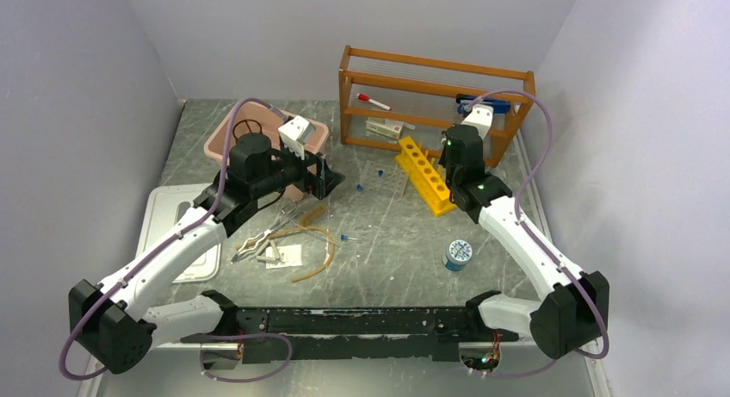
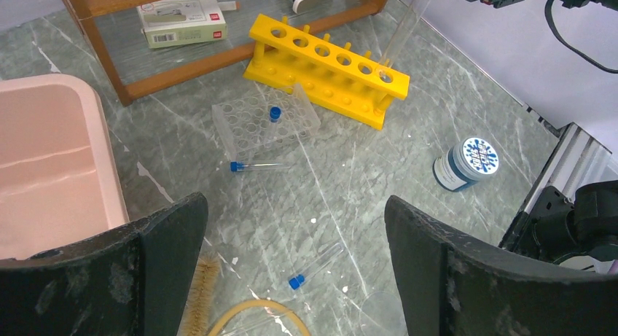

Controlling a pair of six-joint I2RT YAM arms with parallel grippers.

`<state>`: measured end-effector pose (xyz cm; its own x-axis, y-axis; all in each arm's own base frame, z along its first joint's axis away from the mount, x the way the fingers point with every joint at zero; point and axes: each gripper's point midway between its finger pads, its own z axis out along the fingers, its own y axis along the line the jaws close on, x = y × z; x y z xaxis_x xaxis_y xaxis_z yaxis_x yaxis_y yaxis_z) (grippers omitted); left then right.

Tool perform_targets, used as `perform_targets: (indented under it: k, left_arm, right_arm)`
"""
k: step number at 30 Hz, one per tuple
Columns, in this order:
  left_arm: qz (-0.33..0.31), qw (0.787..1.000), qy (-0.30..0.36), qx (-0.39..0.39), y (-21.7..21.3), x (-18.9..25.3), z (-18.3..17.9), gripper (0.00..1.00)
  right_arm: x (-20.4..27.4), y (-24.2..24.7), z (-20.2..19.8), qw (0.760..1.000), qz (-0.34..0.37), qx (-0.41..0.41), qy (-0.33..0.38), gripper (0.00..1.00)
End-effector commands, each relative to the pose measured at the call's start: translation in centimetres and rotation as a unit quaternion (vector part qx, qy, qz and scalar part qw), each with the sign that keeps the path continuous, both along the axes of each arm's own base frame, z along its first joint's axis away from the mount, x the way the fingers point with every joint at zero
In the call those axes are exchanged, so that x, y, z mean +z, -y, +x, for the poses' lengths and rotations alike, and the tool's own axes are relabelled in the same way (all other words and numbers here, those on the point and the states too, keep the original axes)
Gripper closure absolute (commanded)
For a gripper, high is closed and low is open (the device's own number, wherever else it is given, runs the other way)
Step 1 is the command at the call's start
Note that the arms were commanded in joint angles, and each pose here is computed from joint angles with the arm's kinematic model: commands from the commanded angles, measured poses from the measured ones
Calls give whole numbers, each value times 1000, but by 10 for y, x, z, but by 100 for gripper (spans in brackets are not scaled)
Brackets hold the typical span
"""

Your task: Organize the chemistry lab equipment

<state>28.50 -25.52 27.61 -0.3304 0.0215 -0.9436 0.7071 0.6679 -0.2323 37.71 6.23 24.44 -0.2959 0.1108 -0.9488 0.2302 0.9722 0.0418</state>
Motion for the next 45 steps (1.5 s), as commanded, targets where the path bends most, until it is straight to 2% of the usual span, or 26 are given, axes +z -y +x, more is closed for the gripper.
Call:
perform_targets:
  k: [1, 11, 23, 30, 33, 45]
  left_arm:
    - [4, 1000, -6, -8, 1, -6, -3, 6]
    - [4, 1000, -9, -6, 1, -8, -1, 6]
    - [6, 1000, -13, -3, 1, -10, 0, 7]
    - [6, 1000, -14, -6, 2, -10, 0, 7]
    - [6, 1000, -14, -6, 2, -11, 0, 7]
    - [4, 1000, -17, -8, 3, -11, -1, 7]
  right_arm:
    - [-4, 11, -7, 1000, -5, -21, -2, 76]
    - [7, 13, -14, 1000, 0, -16, 10, 76]
    - [-30, 5, -3, 1000, -11, -1, -3, 76]
    - [-34, 22, -4, 998, -63, -25, -3, 76]
    - [-27, 23, 0, 998, -63, -25, 14, 76]
    - [-47, 34, 1, 996, -76, -50, 1, 76]
